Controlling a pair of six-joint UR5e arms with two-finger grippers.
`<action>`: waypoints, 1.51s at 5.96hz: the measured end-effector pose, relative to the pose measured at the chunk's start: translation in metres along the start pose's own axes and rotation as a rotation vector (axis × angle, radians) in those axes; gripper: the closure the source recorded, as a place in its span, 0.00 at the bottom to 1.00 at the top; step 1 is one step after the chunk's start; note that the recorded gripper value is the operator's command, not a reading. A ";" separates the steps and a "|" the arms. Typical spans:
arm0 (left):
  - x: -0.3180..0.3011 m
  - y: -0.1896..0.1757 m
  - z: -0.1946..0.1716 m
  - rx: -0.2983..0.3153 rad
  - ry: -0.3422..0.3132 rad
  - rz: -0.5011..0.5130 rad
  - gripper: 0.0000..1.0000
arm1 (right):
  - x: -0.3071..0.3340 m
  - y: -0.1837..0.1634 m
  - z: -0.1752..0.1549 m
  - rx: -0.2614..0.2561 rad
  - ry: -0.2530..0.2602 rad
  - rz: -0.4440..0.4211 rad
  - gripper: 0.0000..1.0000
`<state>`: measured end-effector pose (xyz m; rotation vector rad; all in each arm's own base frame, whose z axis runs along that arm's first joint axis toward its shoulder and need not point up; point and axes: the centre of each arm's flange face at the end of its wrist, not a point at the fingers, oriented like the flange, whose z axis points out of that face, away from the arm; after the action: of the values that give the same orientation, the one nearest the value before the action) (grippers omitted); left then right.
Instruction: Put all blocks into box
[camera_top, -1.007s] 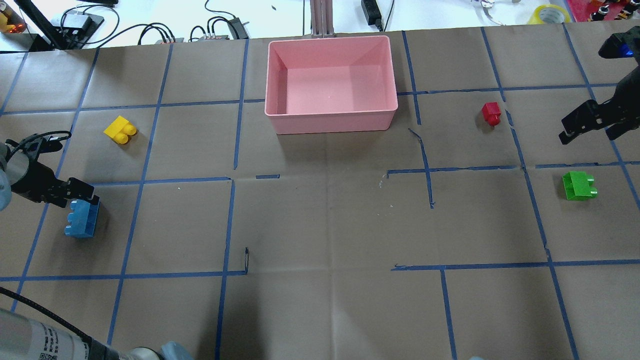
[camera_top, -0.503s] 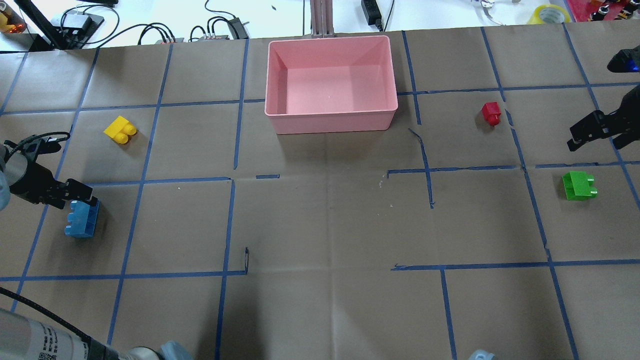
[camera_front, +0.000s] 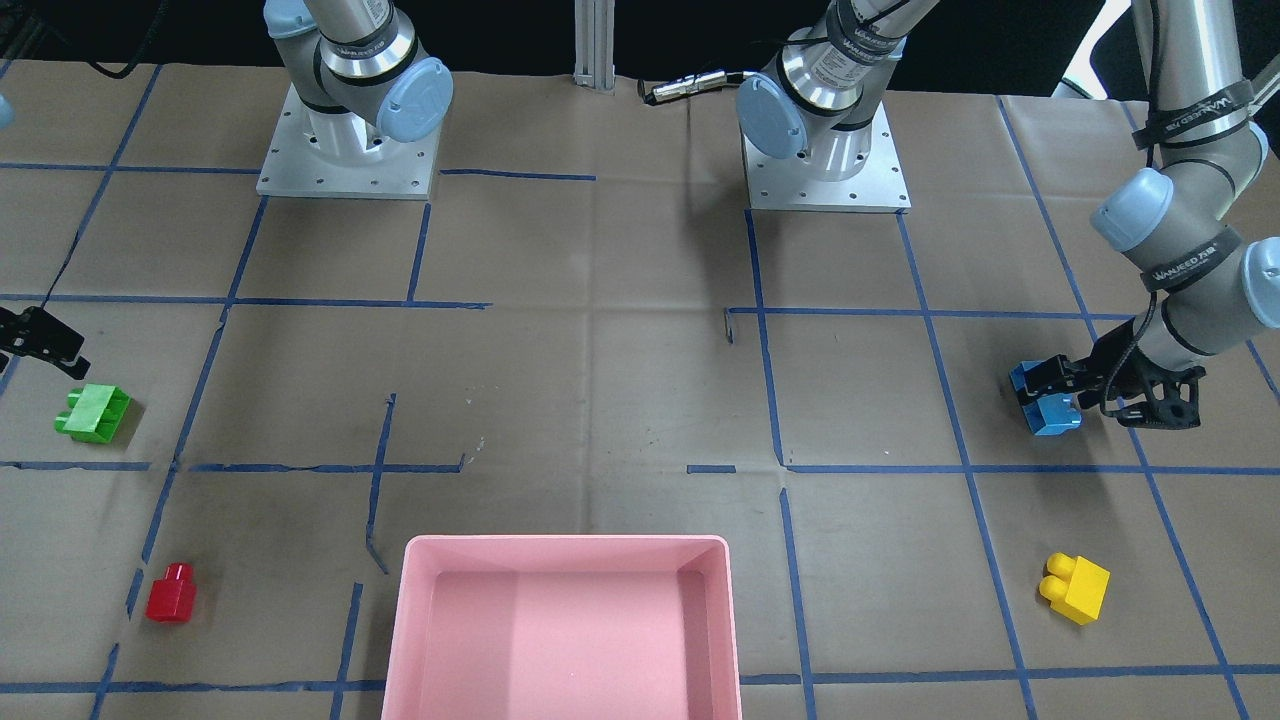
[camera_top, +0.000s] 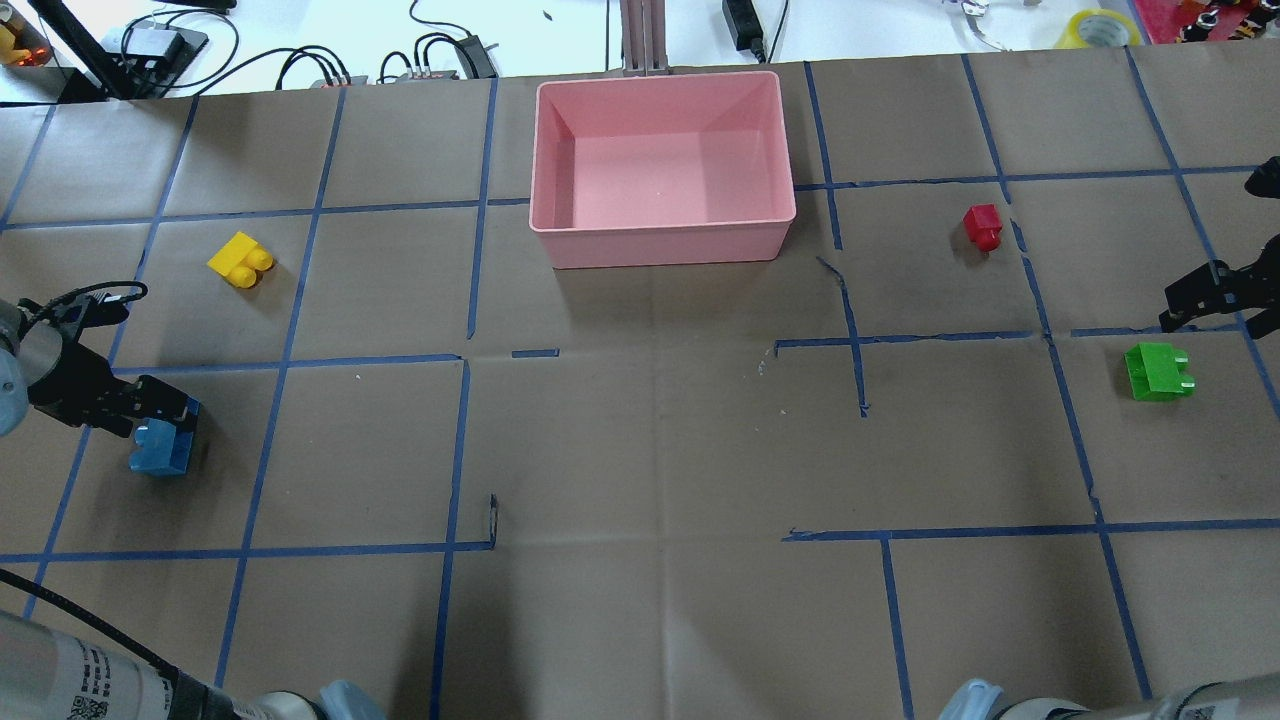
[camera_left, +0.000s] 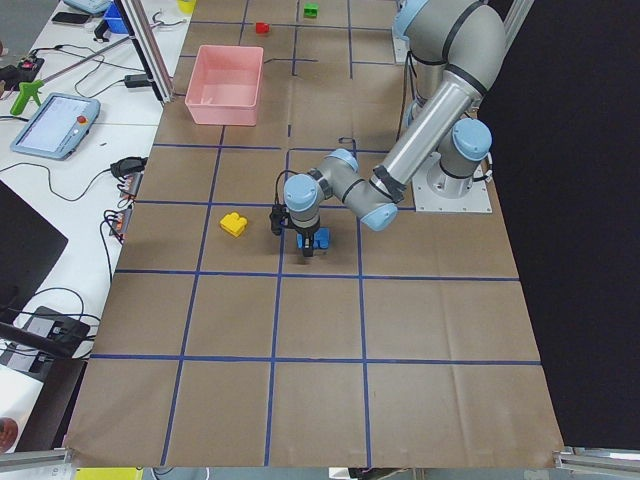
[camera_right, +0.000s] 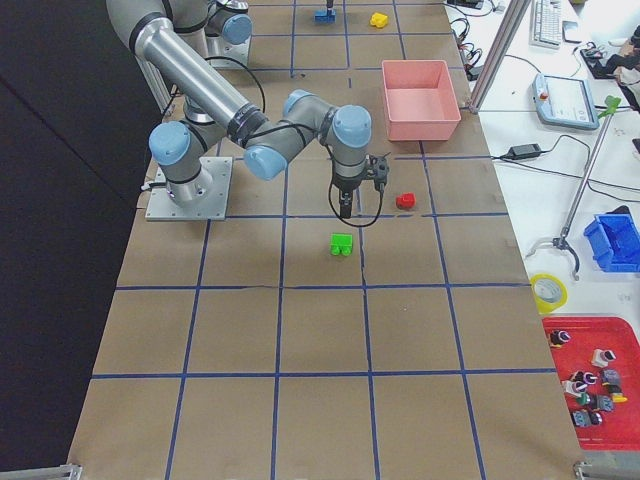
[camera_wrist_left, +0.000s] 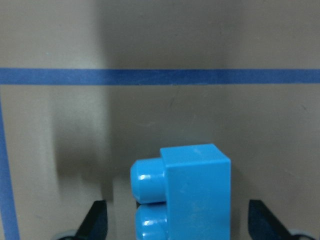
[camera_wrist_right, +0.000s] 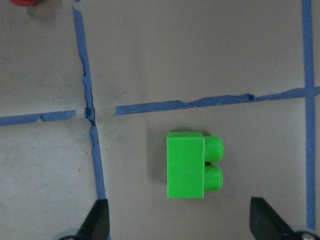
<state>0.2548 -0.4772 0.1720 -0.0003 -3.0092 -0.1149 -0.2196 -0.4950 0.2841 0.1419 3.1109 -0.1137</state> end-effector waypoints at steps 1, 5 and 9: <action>0.000 0.001 0.002 -0.002 0.002 -0.001 0.31 | 0.002 0.000 0.008 0.061 0.035 -0.002 0.01; -0.004 0.000 -0.003 -0.013 -0.026 -0.006 0.86 | -0.006 0.017 0.068 0.011 -0.008 0.002 0.04; -0.003 0.001 -0.016 -0.009 -0.052 -0.013 1.00 | 0.007 0.016 0.081 0.024 0.018 0.010 0.04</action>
<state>0.2595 -0.4778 0.1877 0.0158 -3.0613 -0.1312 -0.2230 -0.4849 0.2018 0.1600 3.1269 -0.1499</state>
